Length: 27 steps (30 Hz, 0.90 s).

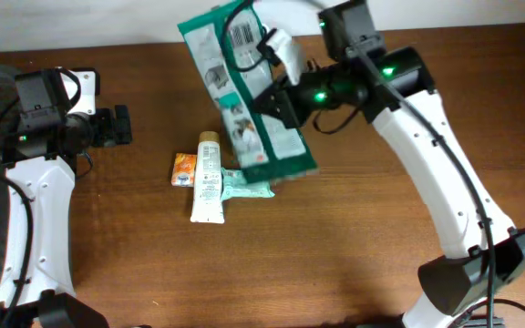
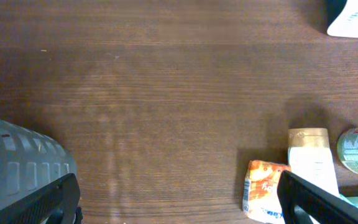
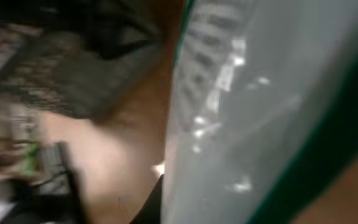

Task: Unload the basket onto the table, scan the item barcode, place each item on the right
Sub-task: 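Lift the package with the right gripper and hold it over the white scanner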

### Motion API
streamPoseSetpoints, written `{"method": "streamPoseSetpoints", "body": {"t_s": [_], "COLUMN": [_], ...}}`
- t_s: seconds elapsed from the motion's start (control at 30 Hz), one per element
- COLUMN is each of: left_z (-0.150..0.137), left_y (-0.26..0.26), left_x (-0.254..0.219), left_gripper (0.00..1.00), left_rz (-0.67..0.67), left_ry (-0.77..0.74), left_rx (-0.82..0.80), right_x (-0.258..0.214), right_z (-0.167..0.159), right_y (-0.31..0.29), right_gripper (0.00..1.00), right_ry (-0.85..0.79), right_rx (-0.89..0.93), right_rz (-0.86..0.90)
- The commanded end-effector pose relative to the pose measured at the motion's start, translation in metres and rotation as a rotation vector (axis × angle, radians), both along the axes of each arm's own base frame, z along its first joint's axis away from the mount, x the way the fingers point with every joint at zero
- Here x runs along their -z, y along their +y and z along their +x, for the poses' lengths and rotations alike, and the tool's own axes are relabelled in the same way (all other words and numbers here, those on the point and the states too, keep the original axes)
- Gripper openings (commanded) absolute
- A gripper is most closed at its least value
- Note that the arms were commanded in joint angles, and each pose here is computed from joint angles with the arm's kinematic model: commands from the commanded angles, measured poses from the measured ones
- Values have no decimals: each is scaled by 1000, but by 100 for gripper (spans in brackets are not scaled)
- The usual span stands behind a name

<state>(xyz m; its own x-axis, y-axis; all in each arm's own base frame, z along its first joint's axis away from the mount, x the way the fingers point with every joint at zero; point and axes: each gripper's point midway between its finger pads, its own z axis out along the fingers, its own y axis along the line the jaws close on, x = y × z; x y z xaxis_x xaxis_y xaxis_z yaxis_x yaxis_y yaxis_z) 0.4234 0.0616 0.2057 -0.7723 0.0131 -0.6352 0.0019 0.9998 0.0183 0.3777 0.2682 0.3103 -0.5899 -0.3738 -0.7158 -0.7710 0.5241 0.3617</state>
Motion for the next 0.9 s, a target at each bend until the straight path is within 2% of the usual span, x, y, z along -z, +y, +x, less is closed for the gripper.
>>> {"method": "streamPoseSetpoints", "body": {"t_s": [0.0, 0.07, 0.17, 0.27, 0.3, 0.47, 0.57, 0.67, 0.87], "left_z": [0, 0, 0, 0, 0, 0, 0, 0, 0], "left_y": [1, 1, 1, 1, 1, 1, 1, 1, 1], "left_x": [0, 0, 0, 0, 0, 0, 0, 0, 0], "left_gripper": [99, 99, 99, 99, 99, 99, 99, 99, 99], "left_rz": [0, 0, 0, 0, 0, 0, 0, 0, 0], "left_ry": [-1, -1, -1, -1, -1, -1, -1, -1, -1], "left_rx": [11, 11, 11, 11, 11, 11, 11, 11, 11], "right_x": [13, 15, 38, 72, 96, 167, 190, 216, 208], "right_z": [80, 120, 179, 214, 221, 237, 240, 239, 235], "right_y": [-58, -86, -103, -104, -100, -91, -89, -90, -97], "right_gripper": [4, 4, 4, 4, 4, 4, 4, 4, 4], "right_ry": [-263, -423, -666, -803, -836, -866, -859, -844, -837], "right_rx": [502, 732, 847, 861, 834, 685, 650, 530, 561], "right_rz": [-387, -564, -860, -1104, -1234, -1433, -1452, -1558, -1624]}}
